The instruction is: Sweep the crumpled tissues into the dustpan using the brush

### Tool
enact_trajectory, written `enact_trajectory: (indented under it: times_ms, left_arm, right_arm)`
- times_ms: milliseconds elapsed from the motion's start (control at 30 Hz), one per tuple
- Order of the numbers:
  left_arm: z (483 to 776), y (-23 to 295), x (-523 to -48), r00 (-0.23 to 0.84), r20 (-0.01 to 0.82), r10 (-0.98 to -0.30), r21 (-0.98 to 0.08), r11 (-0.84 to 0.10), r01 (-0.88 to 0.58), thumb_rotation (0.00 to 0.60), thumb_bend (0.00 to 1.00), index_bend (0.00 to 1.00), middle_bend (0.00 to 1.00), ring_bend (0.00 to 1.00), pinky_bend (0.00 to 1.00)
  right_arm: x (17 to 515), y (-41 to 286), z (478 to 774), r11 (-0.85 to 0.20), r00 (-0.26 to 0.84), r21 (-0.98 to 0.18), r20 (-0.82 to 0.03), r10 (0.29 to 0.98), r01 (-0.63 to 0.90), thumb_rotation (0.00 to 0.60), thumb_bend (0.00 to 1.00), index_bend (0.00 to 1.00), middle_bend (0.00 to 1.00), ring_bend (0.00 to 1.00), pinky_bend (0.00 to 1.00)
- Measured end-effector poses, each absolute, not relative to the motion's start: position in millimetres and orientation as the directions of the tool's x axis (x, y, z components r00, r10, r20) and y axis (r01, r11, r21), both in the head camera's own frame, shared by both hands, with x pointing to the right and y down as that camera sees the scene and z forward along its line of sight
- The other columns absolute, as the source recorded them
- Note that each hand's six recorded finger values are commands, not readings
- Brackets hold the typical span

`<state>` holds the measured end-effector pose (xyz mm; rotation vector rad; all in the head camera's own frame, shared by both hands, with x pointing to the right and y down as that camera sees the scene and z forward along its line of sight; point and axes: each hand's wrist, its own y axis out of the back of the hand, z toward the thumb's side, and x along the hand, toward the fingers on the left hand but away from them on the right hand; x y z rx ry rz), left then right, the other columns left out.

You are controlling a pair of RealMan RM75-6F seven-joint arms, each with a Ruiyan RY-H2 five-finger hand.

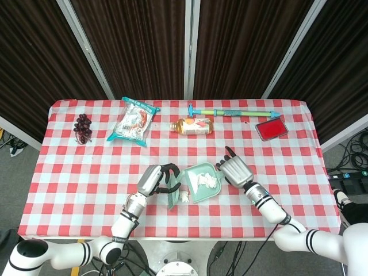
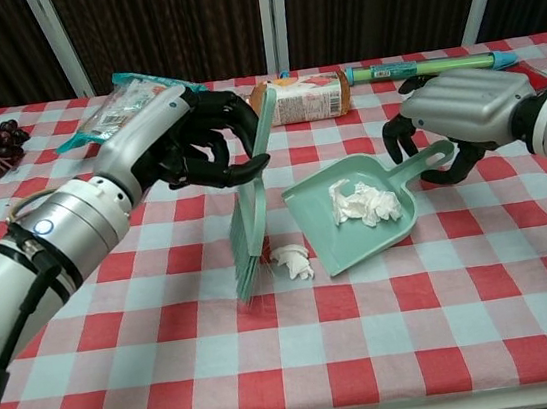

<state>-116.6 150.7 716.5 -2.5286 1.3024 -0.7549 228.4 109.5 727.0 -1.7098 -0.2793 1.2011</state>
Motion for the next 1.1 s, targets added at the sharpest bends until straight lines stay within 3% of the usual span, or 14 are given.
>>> enact_trajectory:
  times_ms: [233, 500, 1100]
  left_arm:
    - [727.3, 155.8, -111.8, 0.471, 0.311, -0.826, -0.465, -0.564, -0.682, 0.6, 0.52, 0.53, 0.58, 0.69, 0.94]
    - [727.3, 152.4, -85.3, 0.477, 0.25, -0.843, -0.454, -0.537, -0.711, 0.6, 0.52, 0.53, 0.58, 0.69, 0.94]
    - [732.2, 123.7, -64.6, 0.451, 0.286, -0.845, -0.389, -0.533, -0.751, 0.6, 0.52, 0.53, 0.58, 0.69, 0.94]
  right_arm:
    - [214.8, 118.9, 728.7, -0.475, 0.493, -0.823, -0.567, 0.66, -0.311, 0.6, 0.38, 0.63, 0.57, 0.3, 0.07]
    - [200.9, 121.2, 728.3, -0.49, 0.485, -0.836, -0.544, 0.685, -0.247, 0.6, 0.38, 0.64, 0.58, 0.31, 0.07]
    - [171.0, 127.0, 741.6, -0.565, 0.453, -0.824, -0.522, 0.723, -0.048, 0.6, 0.38, 0.65, 0.58, 0.31, 0.07]
